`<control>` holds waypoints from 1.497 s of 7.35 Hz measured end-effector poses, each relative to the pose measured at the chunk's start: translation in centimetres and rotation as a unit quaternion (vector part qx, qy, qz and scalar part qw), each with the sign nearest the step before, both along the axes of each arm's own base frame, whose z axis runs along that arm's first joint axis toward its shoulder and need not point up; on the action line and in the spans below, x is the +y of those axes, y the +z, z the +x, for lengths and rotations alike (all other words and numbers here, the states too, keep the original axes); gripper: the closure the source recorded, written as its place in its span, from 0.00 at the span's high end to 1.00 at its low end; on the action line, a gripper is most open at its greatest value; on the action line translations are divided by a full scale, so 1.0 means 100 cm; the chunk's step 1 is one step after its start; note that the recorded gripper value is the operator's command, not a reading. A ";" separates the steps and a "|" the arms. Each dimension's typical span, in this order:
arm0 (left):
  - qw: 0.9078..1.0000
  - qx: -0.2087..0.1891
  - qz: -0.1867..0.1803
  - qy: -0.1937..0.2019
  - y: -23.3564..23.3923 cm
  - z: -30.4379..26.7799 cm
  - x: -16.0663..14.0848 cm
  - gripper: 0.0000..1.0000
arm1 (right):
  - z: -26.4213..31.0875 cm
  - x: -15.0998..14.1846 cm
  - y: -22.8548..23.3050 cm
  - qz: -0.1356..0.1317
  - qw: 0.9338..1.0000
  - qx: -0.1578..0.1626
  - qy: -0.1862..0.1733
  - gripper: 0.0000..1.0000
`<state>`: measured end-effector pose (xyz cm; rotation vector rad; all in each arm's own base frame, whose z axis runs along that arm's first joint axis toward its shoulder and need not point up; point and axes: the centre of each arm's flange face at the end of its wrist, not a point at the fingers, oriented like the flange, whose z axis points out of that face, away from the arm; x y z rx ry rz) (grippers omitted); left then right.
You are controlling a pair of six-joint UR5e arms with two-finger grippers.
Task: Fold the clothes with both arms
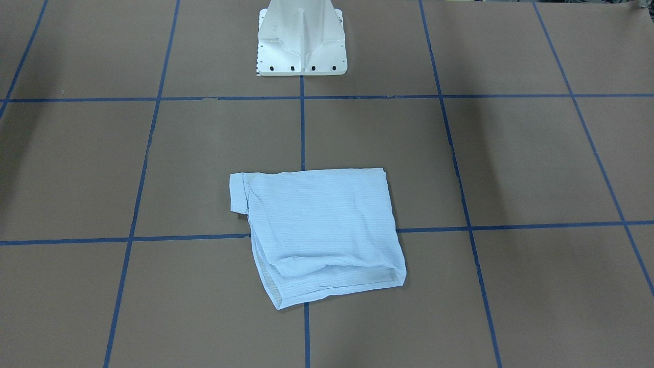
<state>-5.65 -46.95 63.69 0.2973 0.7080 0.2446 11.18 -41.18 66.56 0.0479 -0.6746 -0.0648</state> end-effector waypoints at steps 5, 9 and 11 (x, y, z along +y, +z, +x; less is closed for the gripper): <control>0.998 0.041 -0.047 0.005 0.003 0.004 0.006 1.00 | -0.034 -0.018 -0.022 0.007 1.000 0.000 0.002 1.00; 0.996 0.040 -0.079 0.000 0.008 -0.003 0.012 1.00 | -0.038 -0.019 -0.021 0.008 1.000 0.000 -0.002 1.00; 0.996 0.039 -0.086 -0.003 0.007 -0.004 0.012 1.00 | -0.038 -0.019 -0.021 0.007 1.000 -0.001 -0.003 1.00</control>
